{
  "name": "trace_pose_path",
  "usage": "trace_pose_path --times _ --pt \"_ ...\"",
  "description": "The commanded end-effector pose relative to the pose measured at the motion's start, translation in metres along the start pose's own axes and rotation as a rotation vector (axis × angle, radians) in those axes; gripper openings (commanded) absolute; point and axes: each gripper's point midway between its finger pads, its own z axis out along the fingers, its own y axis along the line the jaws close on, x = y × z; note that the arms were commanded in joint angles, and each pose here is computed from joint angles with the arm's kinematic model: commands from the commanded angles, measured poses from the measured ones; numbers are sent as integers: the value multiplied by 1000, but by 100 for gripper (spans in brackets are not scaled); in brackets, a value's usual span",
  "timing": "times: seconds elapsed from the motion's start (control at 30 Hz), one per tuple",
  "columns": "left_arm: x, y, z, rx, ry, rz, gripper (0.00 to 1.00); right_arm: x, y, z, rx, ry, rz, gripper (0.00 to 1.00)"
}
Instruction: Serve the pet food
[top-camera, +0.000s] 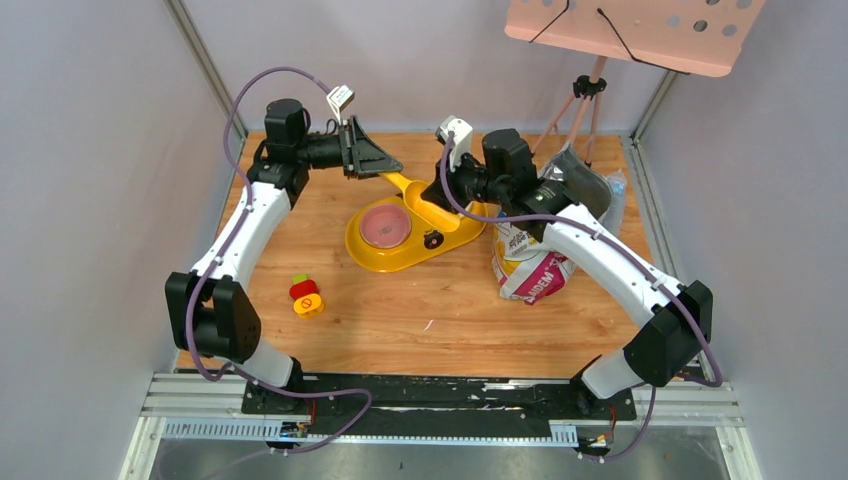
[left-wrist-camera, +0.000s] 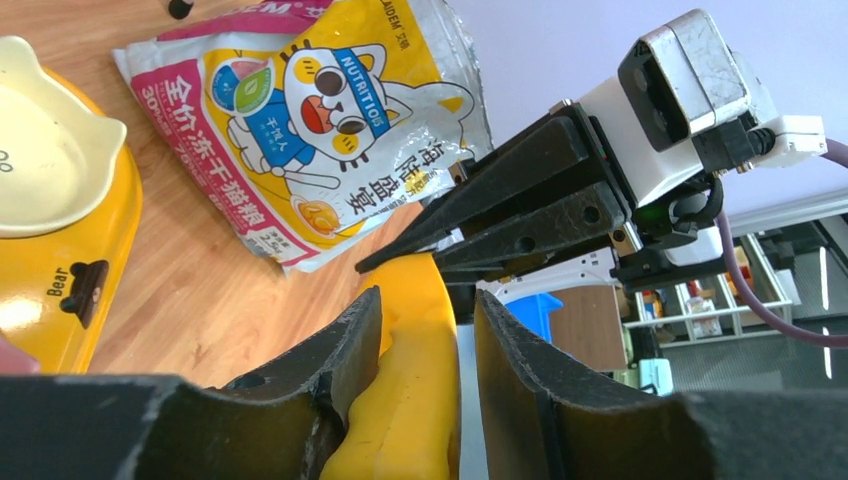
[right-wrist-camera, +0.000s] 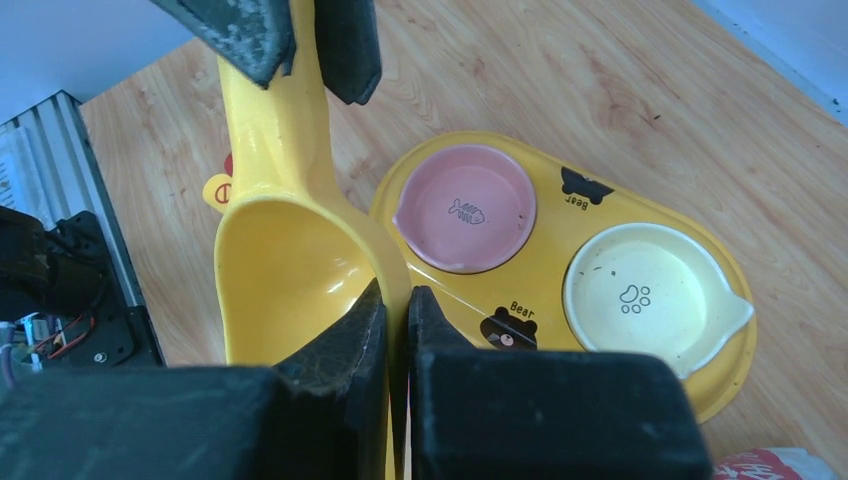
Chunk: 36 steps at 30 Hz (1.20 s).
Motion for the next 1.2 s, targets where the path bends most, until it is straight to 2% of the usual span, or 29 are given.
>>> trace_pose_path --times 0.0,0.03,0.1,0.27,0.33,0.53,0.6,0.67,0.7,0.73,0.77,0.87,0.9,0.97,1.03,1.1,1.17 --pt "1 -20 0 57 35 39 51 -27 -8 -4 61 -78 -50 0" --pt "2 -22 -1 63 41 38 57 -27 -11 -5 75 -79 -52 0" --pt "3 -25 -3 71 47 40 61 -28 -11 -7 77 -81 -64 0" --pt "7 -28 -4 85 60 43 62 -26 -10 -7 73 -78 -63 0" --pt "8 -28 -4 87 64 43 59 -23 -9 -6 63 -70 -60 0" --pt "8 -27 -4 95 74 53 38 -19 -8 -5 59 -64 -44 0" --pt "10 -27 -4 99 82 54 27 -18 -8 -4 58 -60 -43 0" --pt "13 -26 -3 101 92 64 7 -15 -8 -4 53 -50 -43 0" --pt "13 -25 -3 98 92 68 3 -13 -8 -4 51 -41 -47 0" --pt "14 -24 -2 89 91 65 0 -11 -5 -6 37 -26 -59 6" --pt "14 -23 -3 86 90 67 0 -10 -1 -11 12 -10 -87 16" --pt "18 -23 -4 70 89 87 0 -21 8 -45 -47 -8 -139 54" --pt "19 -22 -5 65 88 91 0 -26 7 -59 -41 -7 -136 62" --pt "22 -21 -6 52 86 101 0 -30 2 -90 -16 23 -82 68" --pt "24 -21 -8 44 79 116 0 -37 -19 -122 75 25 -4 69" --pt "24 -22 -9 35 70 145 0 -44 -48 -156 222 14 87 70" --pt "24 -19 -10 9 69 157 0 -45 -89 -191 445 10 169 71"
